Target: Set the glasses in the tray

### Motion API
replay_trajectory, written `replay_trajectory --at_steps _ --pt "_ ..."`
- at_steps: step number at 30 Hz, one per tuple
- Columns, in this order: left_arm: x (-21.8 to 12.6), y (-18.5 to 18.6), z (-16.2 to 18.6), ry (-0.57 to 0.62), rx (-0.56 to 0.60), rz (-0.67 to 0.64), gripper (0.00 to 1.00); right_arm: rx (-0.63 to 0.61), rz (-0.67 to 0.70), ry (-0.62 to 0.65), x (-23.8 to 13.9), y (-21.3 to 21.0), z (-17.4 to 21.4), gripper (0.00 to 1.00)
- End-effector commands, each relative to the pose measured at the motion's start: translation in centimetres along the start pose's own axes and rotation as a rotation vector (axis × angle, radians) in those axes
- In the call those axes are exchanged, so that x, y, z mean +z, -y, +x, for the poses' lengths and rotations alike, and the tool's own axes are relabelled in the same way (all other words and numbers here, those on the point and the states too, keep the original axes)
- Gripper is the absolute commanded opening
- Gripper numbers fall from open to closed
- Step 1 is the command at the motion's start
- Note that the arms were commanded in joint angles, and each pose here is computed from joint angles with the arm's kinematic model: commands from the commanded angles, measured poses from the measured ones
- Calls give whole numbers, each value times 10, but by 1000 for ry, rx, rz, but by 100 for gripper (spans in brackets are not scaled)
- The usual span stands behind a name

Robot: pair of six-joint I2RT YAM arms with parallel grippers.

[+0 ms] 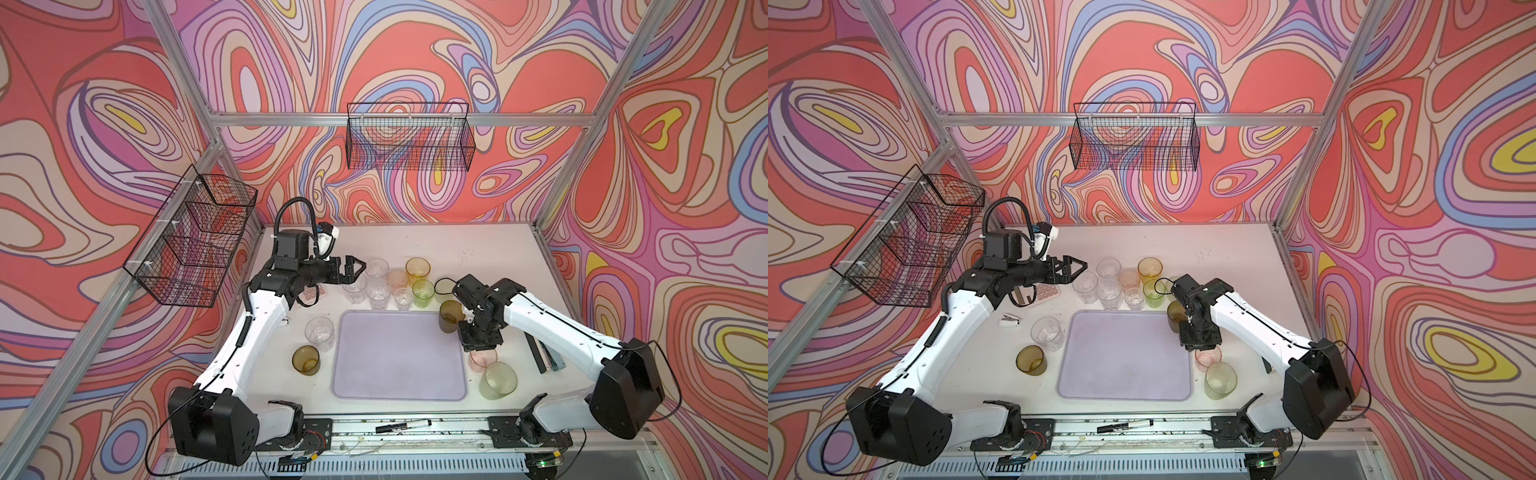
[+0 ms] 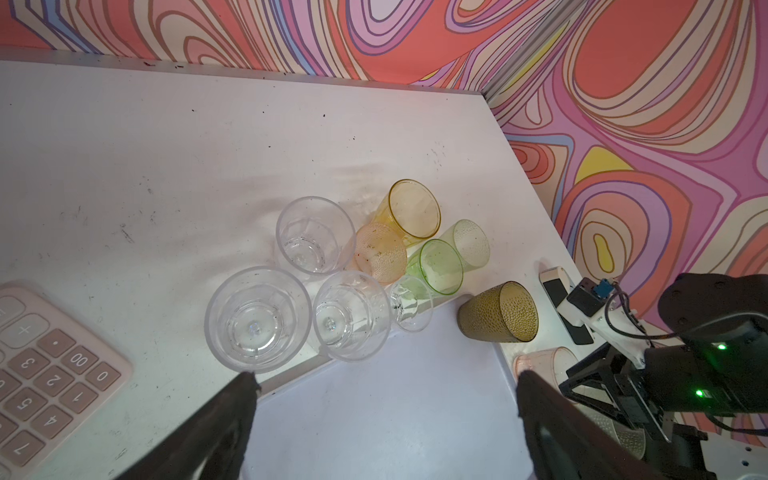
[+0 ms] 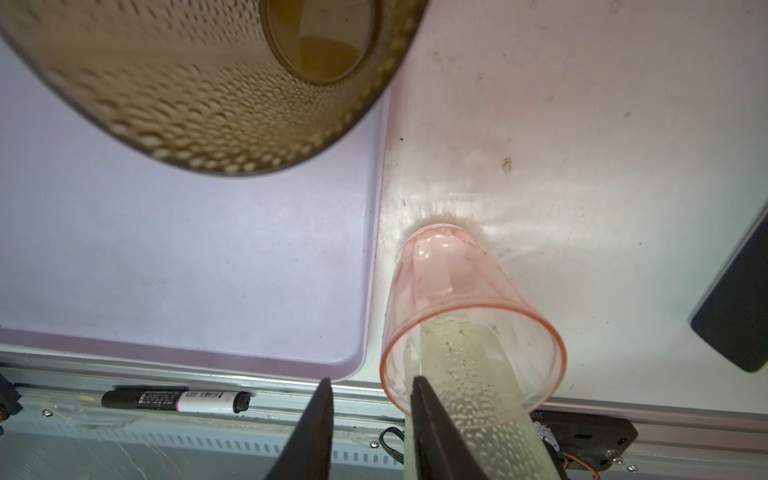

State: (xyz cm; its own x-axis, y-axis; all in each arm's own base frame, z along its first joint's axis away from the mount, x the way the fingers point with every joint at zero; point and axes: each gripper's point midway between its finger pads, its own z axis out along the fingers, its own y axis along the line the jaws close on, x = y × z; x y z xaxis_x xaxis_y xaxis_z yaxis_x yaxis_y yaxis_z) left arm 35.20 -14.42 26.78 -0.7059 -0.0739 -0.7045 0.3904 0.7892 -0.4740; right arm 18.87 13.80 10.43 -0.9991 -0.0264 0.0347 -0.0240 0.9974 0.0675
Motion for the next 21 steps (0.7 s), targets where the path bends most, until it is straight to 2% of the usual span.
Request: replay_trajectory --at_steps 1,21 --pt "-2 1 -5 3 2 0 100 13 -4 -5 9 -2 1 31" --pt "-3 -5 -3 -17 11 -35 99 1 30 -4 27 5 1 18"
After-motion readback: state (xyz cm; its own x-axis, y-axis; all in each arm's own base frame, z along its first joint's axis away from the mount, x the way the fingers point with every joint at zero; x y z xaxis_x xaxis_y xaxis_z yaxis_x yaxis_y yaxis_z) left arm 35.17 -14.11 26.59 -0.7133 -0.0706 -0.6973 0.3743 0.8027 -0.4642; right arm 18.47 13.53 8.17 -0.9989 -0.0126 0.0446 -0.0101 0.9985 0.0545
